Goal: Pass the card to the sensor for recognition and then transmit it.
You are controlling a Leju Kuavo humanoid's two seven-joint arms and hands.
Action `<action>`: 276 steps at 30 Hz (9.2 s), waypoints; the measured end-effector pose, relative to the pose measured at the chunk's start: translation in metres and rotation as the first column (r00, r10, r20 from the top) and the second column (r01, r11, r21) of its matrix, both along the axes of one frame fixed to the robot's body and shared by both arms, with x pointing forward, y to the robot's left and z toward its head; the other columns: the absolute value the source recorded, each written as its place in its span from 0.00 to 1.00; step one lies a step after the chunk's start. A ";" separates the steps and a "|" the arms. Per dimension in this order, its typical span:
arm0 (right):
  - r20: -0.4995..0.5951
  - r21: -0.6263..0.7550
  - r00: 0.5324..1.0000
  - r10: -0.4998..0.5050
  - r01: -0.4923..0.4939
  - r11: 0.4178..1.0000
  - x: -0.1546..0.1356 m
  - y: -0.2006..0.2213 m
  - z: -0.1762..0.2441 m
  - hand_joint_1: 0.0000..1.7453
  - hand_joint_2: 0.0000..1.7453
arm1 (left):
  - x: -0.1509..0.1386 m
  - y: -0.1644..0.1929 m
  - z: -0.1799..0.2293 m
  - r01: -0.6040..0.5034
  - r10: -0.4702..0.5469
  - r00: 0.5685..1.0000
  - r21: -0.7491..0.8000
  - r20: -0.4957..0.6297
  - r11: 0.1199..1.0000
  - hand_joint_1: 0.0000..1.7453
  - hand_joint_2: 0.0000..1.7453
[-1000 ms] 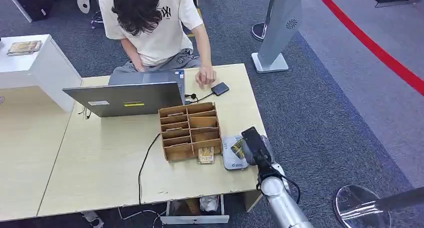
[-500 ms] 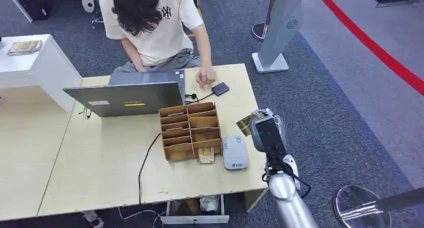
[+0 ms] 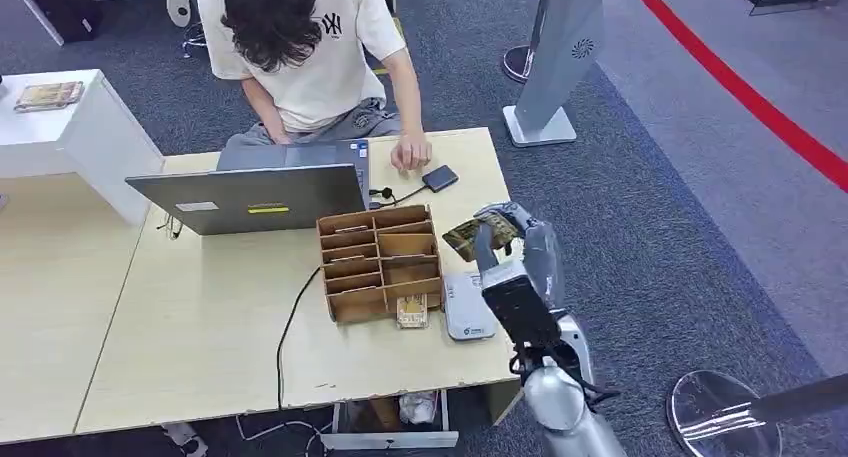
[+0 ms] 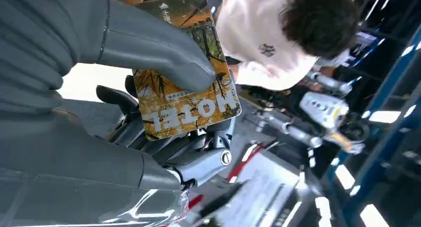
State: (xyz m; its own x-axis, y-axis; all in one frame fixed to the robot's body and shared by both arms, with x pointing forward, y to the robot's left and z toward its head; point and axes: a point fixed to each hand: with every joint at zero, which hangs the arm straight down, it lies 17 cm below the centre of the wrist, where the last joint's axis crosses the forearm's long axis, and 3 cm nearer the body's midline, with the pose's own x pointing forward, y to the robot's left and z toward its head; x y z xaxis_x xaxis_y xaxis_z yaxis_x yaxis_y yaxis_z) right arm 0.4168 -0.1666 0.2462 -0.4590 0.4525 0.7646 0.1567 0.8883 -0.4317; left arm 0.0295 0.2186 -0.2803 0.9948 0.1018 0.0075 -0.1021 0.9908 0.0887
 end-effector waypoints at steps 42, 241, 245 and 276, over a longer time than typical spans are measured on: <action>0.328 -0.695 0.941 -0.079 0.297 0.655 0.137 0.042 0.108 1.00 1.00 | 0.009 0.030 -0.002 0.155 -0.155 0.988 0.030 0.004 0.987 0.00 0.00; -0.126 -0.703 0.985 -0.116 -0.006 0.711 0.085 0.041 -0.124 0.00 1.00 | 0.009 0.025 -0.002 0.008 -0.008 1.000 0.026 0.013 1.000 0.00 0.00; -0.124 -0.707 0.985 -0.116 -0.006 0.708 0.090 0.042 -0.122 0.00 1.00 | 0.009 0.025 -0.002 0.008 -0.009 1.000 0.024 0.015 1.000 0.00 0.00; -0.207 -0.744 0.972 -0.115 -0.080 0.664 0.096 0.050 -0.150 0.46 1.00 | 0.011 0.023 -0.002 0.006 -0.006 1.000 0.016 0.023 1.000 0.00 0.00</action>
